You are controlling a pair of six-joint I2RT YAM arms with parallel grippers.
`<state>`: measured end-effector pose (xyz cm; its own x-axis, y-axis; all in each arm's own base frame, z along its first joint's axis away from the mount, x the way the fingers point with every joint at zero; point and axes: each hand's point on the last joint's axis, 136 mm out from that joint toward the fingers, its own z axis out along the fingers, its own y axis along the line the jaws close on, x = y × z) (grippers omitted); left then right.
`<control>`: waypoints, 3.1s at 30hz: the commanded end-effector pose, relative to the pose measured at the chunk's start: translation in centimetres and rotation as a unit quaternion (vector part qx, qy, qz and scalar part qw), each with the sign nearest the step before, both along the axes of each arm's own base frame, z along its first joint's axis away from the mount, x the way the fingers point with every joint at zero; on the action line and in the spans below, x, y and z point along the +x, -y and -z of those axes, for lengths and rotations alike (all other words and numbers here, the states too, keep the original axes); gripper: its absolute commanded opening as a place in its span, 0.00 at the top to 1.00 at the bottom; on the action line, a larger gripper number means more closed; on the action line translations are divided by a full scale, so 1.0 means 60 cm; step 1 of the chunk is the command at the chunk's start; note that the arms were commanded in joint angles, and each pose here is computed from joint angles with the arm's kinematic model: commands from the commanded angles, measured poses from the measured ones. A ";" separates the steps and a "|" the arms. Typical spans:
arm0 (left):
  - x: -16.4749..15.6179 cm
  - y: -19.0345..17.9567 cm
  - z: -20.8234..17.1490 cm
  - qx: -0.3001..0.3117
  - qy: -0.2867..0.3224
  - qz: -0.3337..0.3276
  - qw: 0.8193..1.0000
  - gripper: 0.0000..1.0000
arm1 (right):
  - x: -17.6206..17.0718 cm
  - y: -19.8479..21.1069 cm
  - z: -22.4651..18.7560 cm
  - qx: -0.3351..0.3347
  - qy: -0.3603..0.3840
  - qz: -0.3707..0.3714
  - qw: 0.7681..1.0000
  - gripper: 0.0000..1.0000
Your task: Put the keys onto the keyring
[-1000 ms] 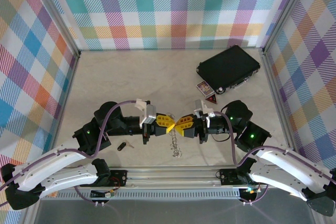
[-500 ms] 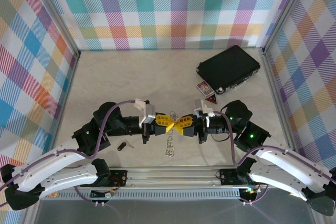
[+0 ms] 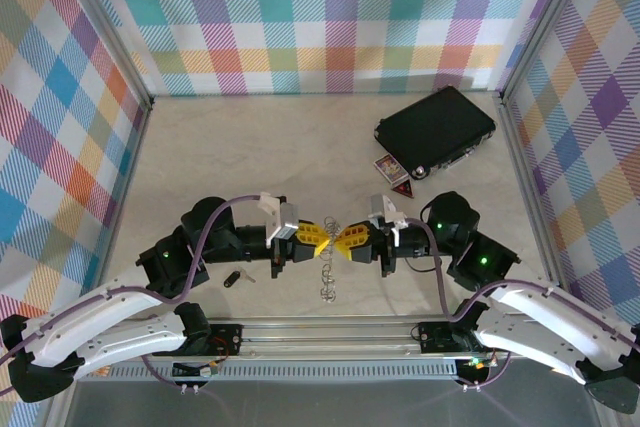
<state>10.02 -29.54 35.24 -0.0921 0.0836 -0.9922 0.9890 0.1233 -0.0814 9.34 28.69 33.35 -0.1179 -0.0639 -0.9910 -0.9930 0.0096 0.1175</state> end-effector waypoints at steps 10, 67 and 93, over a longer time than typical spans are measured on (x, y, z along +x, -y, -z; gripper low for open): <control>0.006 -0.015 0.022 0.041 0.003 -0.027 0.999 0.92 | 0.011 -0.004 -0.017 -0.051 0.042 0.005 0.998 1.00; 0.007 -0.013 0.004 0.092 0.020 -0.017 0.995 0.65 | -0.011 0.002 -0.009 -0.094 0.090 -0.040 0.991 1.00; 0.010 -0.003 0.039 0.122 0.013 -0.008 0.992 0.80 | -0.007 -0.001 -0.011 -0.092 0.096 -0.035 0.991 1.00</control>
<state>11.76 -29.52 32.71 -0.0817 0.3222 -0.9431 0.9807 0.1946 -0.0184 9.32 28.58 31.54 0.0232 -0.3073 -0.9513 -0.9994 -0.0317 -0.0142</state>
